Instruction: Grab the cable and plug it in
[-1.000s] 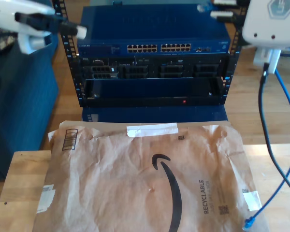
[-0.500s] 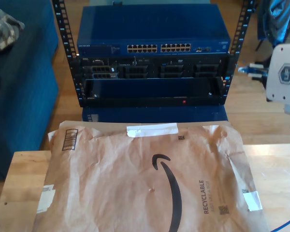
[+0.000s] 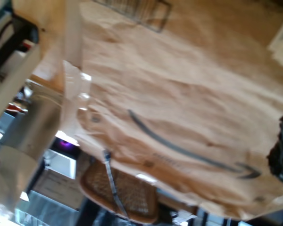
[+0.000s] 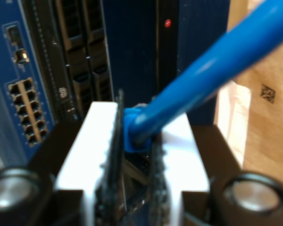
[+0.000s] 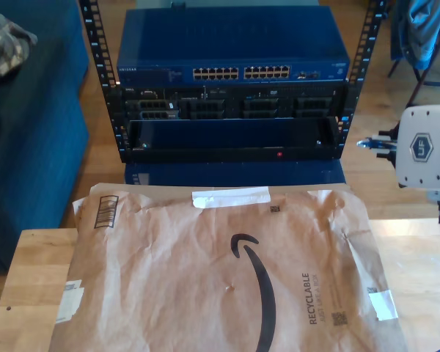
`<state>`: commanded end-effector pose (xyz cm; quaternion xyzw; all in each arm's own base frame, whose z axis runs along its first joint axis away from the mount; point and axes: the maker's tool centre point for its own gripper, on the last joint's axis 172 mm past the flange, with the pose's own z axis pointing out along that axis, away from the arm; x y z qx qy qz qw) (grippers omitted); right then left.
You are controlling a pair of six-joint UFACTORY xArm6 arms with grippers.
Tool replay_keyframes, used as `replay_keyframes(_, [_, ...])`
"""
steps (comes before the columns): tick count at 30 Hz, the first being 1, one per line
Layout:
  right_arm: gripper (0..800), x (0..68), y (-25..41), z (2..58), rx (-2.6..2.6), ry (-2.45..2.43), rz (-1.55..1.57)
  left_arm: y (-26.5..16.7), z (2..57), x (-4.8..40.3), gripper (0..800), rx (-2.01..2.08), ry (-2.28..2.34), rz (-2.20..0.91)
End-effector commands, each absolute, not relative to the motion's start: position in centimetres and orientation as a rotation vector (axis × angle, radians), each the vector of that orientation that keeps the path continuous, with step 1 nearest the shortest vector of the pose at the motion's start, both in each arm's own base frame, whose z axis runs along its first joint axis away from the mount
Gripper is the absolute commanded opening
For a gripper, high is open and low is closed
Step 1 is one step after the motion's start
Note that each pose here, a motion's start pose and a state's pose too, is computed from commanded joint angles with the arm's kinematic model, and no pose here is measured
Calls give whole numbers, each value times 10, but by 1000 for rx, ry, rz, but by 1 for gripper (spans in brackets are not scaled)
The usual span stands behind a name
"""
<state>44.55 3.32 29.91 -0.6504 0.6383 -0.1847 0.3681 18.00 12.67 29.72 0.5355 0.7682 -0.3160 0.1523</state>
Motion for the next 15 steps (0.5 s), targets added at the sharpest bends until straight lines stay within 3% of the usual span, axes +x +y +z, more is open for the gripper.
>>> replay_keyframes(7, [10, 442, 34, 291, -1679, 1648, -464, 128, 276, 122, 799, 1650, 2204, -929])
replay_keyframes(15, [8, 441, 34, 289, -1683, 1648, -462, 130, 204, 37, 799, 1728, 2250, -967])
